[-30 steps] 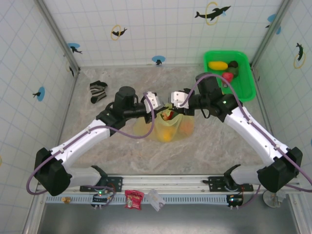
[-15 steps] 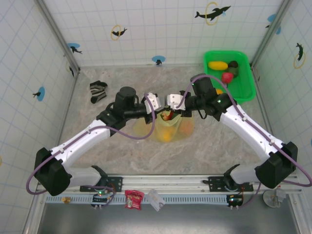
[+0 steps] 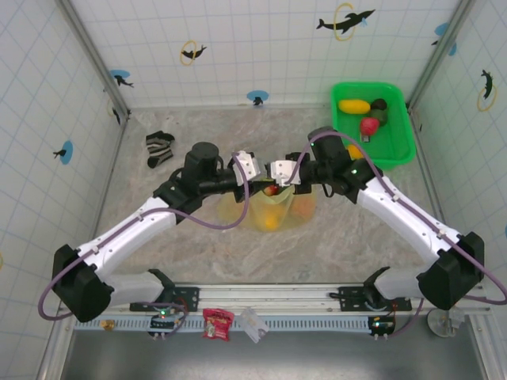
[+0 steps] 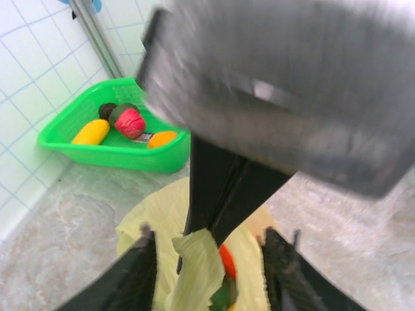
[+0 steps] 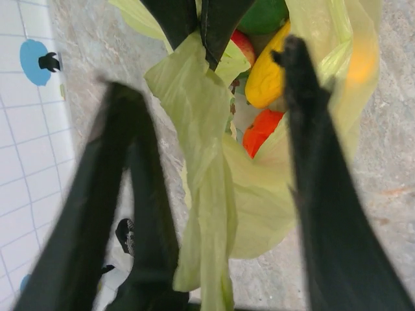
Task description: Place the fake fruits into the plastic bag and tie a complex knot
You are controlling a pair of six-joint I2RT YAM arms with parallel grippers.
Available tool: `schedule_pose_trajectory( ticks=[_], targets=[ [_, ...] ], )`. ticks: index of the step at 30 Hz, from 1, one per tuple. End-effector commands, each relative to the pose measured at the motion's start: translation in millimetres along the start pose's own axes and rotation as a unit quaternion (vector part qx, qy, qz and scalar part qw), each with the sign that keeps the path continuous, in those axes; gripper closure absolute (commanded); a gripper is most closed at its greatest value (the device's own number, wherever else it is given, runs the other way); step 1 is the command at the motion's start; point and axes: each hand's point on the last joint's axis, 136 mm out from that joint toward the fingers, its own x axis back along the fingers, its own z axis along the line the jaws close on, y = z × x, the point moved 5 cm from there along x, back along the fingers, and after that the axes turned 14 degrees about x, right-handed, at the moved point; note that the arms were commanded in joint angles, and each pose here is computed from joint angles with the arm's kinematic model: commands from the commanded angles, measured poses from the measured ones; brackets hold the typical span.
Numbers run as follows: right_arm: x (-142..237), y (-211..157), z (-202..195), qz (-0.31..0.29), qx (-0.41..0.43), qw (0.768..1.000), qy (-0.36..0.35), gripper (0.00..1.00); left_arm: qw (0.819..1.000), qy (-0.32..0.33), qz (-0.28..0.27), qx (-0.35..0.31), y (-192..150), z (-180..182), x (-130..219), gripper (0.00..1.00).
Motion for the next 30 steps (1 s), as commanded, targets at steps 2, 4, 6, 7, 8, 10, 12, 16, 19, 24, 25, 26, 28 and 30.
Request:
schedule_pose_trajectory(
  ticks=[2,4,6,7,8,10,12,16,19,24,25,26,28,30],
  targets=[
    [10.4,7.1,-14.1,-0.01,0.038,0.997,-0.071,1.0,0.998,-0.02,-0.049,0.021,30.1,-12.5,15.4,0.44],
    [11.1,6.1,-13.8,-0.009,0.037,0.997,-0.073,1.0,0.997,-0.027,-0.066,0.026,42.3,-15.8,21.4,0.43],
    [11.6,6.0,-12.7,-0.01,0.037,0.997,-0.071,1.0,0.996,-0.027,-0.084,0.023,55.4,-18.5,30.1,0.43],
    [12.3,6.2,-13.0,-0.011,0.037,0.997,-0.072,1.0,0.995,-0.021,-0.094,0.023,61.3,-17.8,35.1,0.44],
    [12.9,6.4,-12.0,-0.013,0.036,0.997,-0.07,1.0,0.994,-0.009,-0.11,0.024,67.9,-14.1,42.0,0.46],
    [14.6,7.7,-11.2,-0.02,0.035,0.997,-0.069,1.0,0.987,0.051,-0.152,0.035,75.3,4.0,56.9,0.53],
    [16.8,9.9,-11.0,-0.029,0.033,0.997,-0.069,1.0,0.968,0.15,-0.188,0.069,65.4,37.7,67.8,0.53],
    [20.6,14.8,-11.6,-0.047,0.027,0.996,-0.073,1.0,0.958,0.213,-0.128,0.146,29.7,87.8,52.0,0.61],
    [21.5,16.8,-11.4,-0.054,0.024,0.996,-0.072,1.0,0.968,0.174,-0.064,0.17,-4.8,93.6,22.1,0.67],
    [21.7,17.9,-10.4,-0.062,0.018,0.996,-0.069,1.0,0.982,0.098,-0.021,0.162,-43.3,77.4,-7.1,0.61],
    [21.5,18.4,-10.1,-0.064,0.018,0.995,-0.069,1.0,0.986,0.088,-0.015,0.142,-48.6,70.3,-12.7,0.59],
    [21.4,18.3,-10.0,-0.064,0.018,0.995,-0.069,1.0,0.989,0.08,-0.005,0.122,-53.3,63.4,-18.4,0.58],
    [21.0,18.4,-10.1,-0.065,0.017,0.995,-0.069,1.0,0.995,0.055,0.01,0.086,-60.1,49.3,-27.1,0.56],
    [20.7,18.6,-10.3,-0.066,0.017,0.995,-0.069,1.0,0.996,0.046,0.016,0.074,-63.9,45.3,-31.0,0.56]
  ],
)
